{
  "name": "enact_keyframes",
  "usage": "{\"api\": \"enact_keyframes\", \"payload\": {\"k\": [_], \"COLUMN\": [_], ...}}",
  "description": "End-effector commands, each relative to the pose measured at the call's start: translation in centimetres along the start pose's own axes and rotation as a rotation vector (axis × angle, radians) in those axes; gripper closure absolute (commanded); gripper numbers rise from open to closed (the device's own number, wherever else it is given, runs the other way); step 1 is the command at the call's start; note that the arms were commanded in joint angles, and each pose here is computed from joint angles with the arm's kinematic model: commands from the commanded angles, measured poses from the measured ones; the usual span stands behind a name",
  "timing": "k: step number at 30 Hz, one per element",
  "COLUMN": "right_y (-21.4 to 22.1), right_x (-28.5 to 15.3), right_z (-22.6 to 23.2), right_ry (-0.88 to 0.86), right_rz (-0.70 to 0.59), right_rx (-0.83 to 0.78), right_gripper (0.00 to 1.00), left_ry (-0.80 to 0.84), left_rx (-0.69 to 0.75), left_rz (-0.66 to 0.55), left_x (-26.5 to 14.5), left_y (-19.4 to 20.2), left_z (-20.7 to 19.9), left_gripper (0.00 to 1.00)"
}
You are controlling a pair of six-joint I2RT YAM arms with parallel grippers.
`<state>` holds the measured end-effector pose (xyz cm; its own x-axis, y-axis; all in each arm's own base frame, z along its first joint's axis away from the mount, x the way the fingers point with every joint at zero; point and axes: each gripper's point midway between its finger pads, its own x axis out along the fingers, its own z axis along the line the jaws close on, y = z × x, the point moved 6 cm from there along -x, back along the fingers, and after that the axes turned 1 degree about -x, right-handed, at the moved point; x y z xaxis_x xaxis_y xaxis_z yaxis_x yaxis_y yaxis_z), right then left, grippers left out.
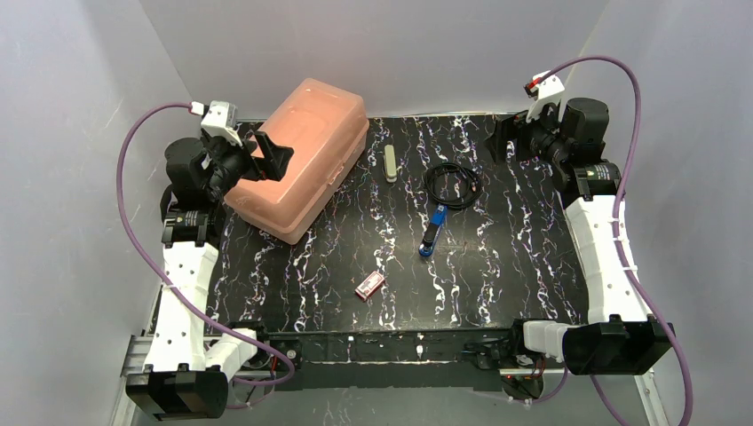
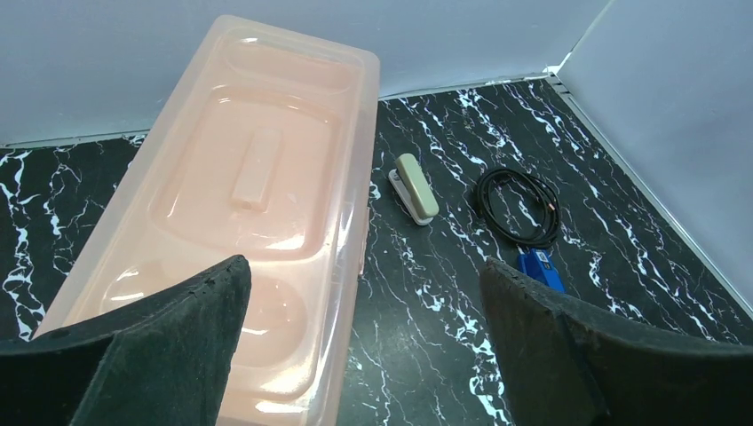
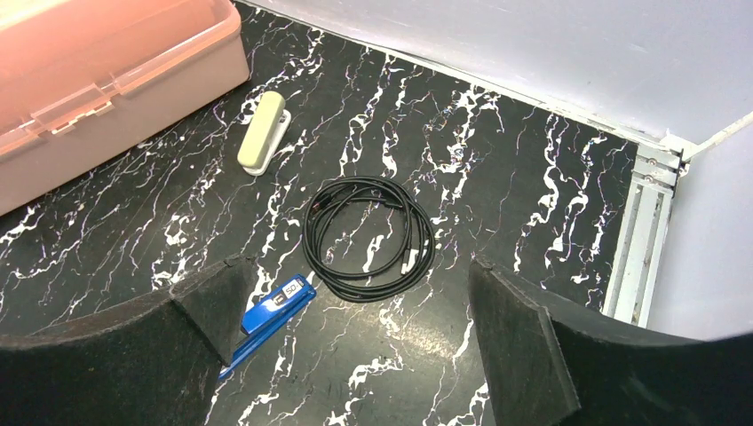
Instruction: Load the staples into the stapler
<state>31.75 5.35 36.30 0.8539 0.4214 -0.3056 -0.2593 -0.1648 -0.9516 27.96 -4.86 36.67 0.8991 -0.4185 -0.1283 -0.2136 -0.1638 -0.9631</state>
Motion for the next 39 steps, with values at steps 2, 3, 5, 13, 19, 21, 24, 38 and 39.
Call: {"api": "enact_keyframes", "payload": {"k": [2,3,5,13,19,21,24,38,39], "right_y": [-1.0,-1.0,-1.0,-0.5,1.3,2.3,4.1,8.7,8.8], "right_x": [-0.4,-0.4,-0.5,-0.8,-0.7,0.0,1.3,3.5,3.6], "right_z": [0.5,0.5,0.5,0.7,2.7,4.0,6.8,10.7,10.5], "right_ry": [-0.02,-0.021,-0.021,-0.03,-0.148,-0.153,-0.192,-0.45,-0.437], "right_rz": [-0.046,-0.046,-0.046,-0.035,0.025,0.067,0.136,0.177,0.178], "right_rx": [-0.011,-0.012,-0.012,-0.022,-0.1,-0.158,-0.246,-0.195,-0.192], "right_gripper": [0.01,0.01,0.01,0.01,0.01,0.01,0.01,0.02,0.02], "left_ry": [-0.009,-0.008,-0.013,-0.058,0.175,0.281,0.349,0.551,0.547], "left_rx": [0.02,0.02,0.021,0.034,0.181,0.206,0.353,0.459,0.444], "left_rz": [-0.007,-0.006,-0.004,0.018,0.135,0.185,0.301,0.76,0.786], "left_x": [-0.7,-0.8,-0.8,-1.4,-2.9,-3.3,-3.4,-1.3,-1.1], "left_y": [-0.1,-0.1,-0.1,-0.1,1.5,2.5,4.9,18.8,19.8], "left_z": [-0.1,-0.1,-0.1,0.2,-2.2,-3.6,-5.5,-12.0,-12.4], "left_gripper": [0.01,0.01,0.02,0.01,0.01,0.01,0.02,0.09,0.09]}}
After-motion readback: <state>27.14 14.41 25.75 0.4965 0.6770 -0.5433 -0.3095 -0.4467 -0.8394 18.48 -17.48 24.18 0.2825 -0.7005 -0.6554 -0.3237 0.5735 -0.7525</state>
